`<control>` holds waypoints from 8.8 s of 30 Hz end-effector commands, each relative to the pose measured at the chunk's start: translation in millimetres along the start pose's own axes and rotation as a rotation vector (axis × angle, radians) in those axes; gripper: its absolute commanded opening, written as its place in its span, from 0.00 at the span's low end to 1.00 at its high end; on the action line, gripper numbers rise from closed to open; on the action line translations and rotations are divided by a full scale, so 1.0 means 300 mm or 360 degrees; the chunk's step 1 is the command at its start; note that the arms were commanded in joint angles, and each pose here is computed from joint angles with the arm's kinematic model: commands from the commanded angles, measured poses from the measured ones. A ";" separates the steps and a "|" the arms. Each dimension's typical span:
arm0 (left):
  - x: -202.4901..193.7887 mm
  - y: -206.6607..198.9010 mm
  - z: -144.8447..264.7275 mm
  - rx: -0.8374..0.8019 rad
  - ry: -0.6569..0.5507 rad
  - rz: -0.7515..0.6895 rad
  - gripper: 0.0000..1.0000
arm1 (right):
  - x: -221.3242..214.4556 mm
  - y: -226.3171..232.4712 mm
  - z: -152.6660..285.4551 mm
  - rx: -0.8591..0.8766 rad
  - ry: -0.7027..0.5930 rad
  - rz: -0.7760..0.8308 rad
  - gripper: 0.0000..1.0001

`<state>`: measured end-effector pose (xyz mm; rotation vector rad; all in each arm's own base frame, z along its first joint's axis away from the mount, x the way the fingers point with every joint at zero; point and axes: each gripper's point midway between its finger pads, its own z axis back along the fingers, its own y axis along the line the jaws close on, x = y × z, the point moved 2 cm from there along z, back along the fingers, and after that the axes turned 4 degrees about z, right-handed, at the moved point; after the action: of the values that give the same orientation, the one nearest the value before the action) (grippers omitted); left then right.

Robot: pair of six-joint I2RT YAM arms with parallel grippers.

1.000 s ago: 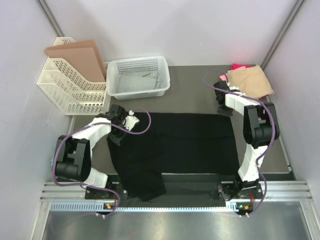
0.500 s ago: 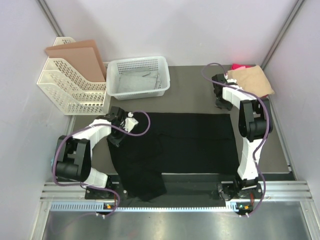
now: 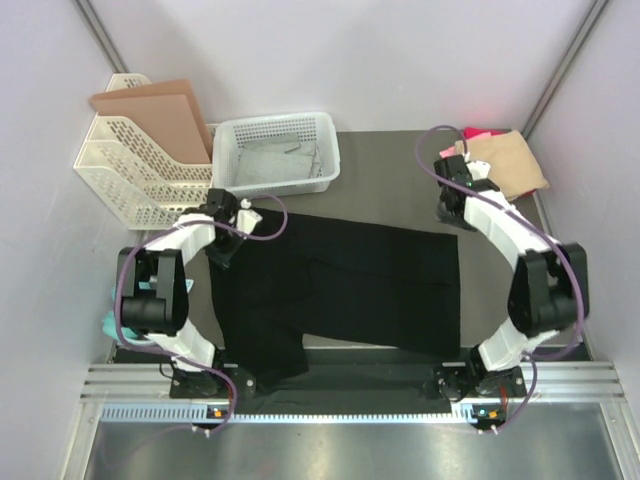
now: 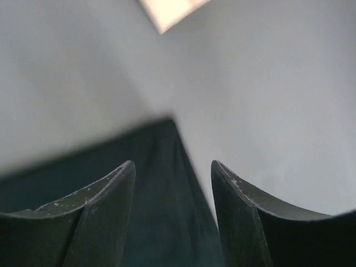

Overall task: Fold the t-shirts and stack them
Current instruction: Fold the flattened tshirt in 1/3 of the way, then grap the side of the flattened tshirt closest away from the robot with both arms

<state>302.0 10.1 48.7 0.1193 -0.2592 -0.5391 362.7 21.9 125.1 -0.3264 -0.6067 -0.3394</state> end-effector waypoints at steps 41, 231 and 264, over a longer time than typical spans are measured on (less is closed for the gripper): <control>-0.211 -0.184 0.142 -0.0190 -0.0109 -0.0208 0.27 | -0.150 0.151 -0.056 0.0196 0.0239 0.0071 0.57; -0.203 -0.870 0.316 -0.0152 -0.0229 -0.2037 0.00 | -0.740 0.000 0.394 0.0392 0.0445 0.0094 0.83; -0.378 -1.033 0.338 -0.0543 0.0091 -0.2077 0.47 | -0.779 0.026 0.415 0.0467 0.0499 0.0344 0.85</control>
<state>41.6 -194.8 69.7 0.0046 -0.0048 -1.8768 116.9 122.2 69.0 -0.0597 -0.2614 -0.1061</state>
